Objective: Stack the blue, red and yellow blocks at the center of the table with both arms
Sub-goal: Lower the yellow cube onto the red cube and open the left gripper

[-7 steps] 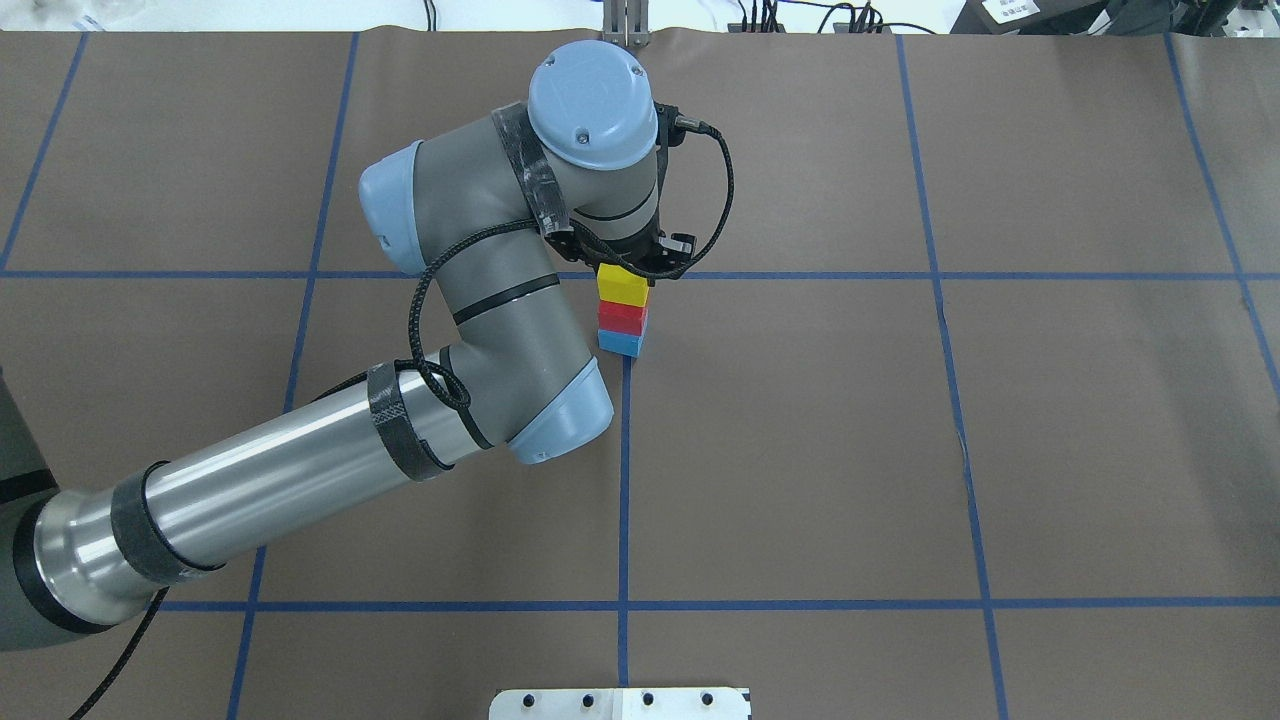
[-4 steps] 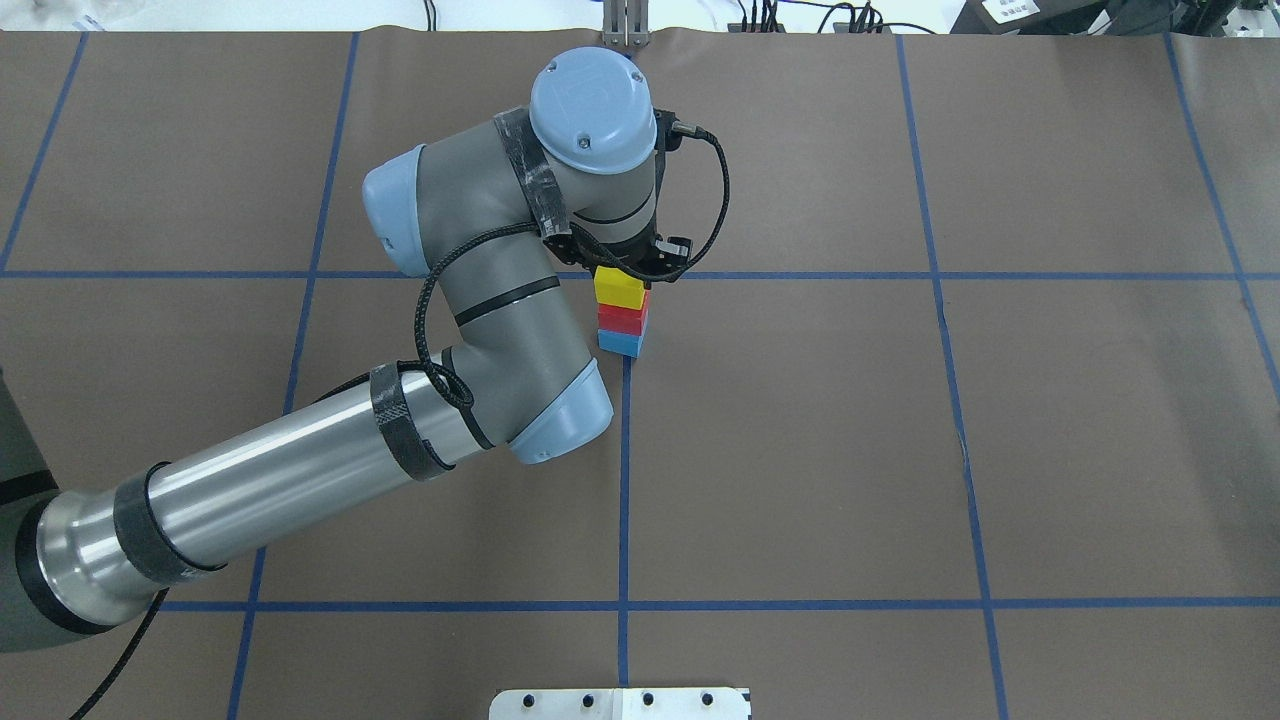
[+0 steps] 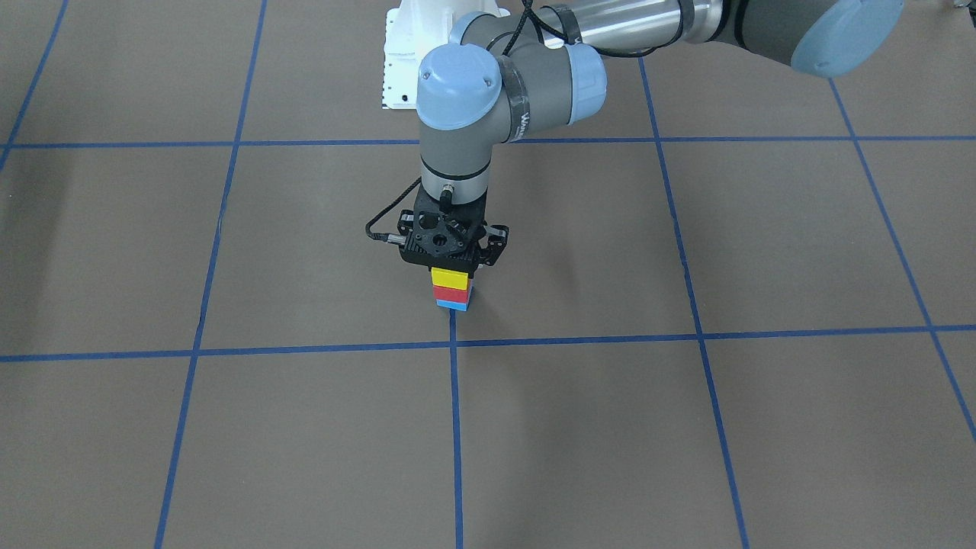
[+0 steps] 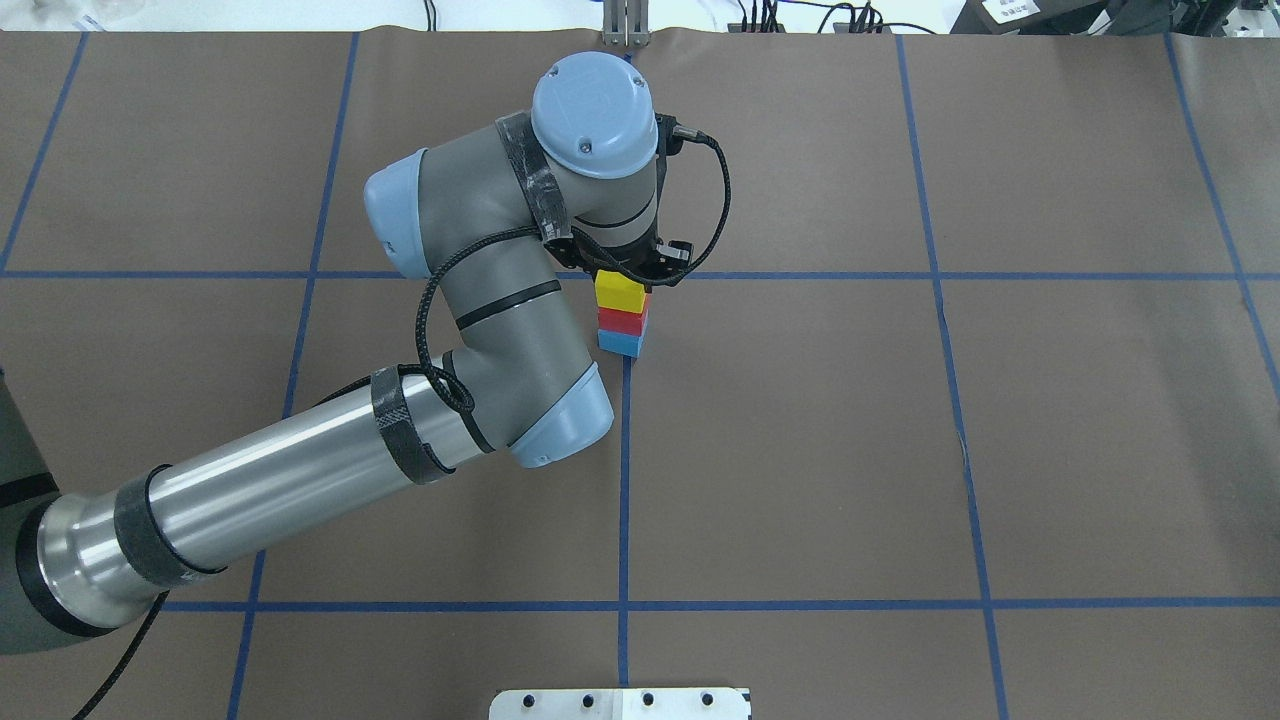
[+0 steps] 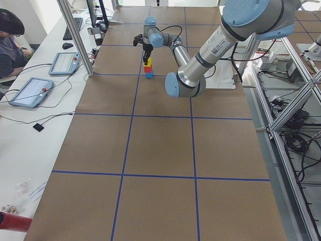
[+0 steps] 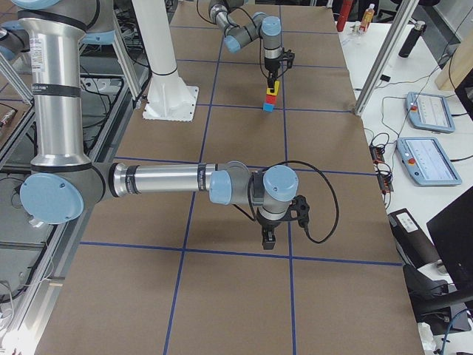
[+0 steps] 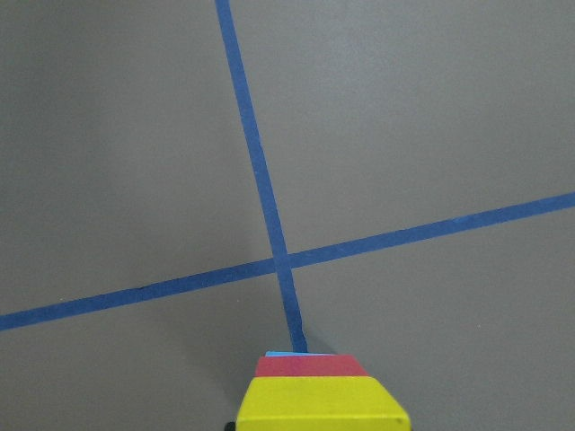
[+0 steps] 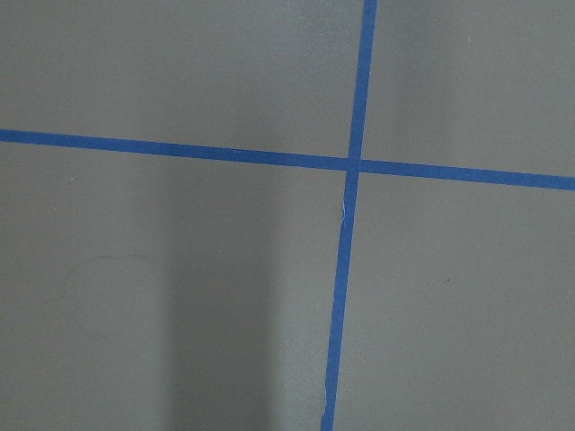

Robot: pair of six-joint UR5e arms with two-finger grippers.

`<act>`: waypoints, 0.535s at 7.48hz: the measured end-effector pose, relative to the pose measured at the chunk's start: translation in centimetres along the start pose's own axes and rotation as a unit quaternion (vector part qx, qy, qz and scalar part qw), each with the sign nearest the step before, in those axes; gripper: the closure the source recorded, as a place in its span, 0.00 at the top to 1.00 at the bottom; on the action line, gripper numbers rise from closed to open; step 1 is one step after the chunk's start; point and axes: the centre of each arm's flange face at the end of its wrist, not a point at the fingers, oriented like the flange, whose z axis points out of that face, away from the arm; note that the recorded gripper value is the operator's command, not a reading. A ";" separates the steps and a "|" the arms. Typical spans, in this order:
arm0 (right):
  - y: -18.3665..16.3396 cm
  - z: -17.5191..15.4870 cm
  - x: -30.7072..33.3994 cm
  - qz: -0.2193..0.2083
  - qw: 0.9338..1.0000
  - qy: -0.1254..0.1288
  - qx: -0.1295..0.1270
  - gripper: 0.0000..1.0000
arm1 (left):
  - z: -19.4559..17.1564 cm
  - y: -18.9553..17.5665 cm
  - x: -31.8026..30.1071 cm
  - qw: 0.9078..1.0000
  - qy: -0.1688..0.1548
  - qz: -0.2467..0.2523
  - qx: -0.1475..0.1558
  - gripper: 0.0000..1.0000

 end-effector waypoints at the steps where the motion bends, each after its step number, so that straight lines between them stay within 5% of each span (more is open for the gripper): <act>1: 0.0 0.0 0.0 0.000 1.000 0.000 0.000 1.00 | 0.1 0.0 0.0 1.000 0.000 0.000 0.000 0.02; 3: 0.0 0.0 0.0 0.001 1.000 0.000 0.000 1.00 | 0.2 0.1 -0.1 1.000 -0.001 -0.001 -0.002 0.42; 4: 0.0 0.1 0.1 0.001 1.000 0.000 -0.001 1.00 | 0.2 0.1 -0.2 1.000 -0.001 0.000 -0.002 0.79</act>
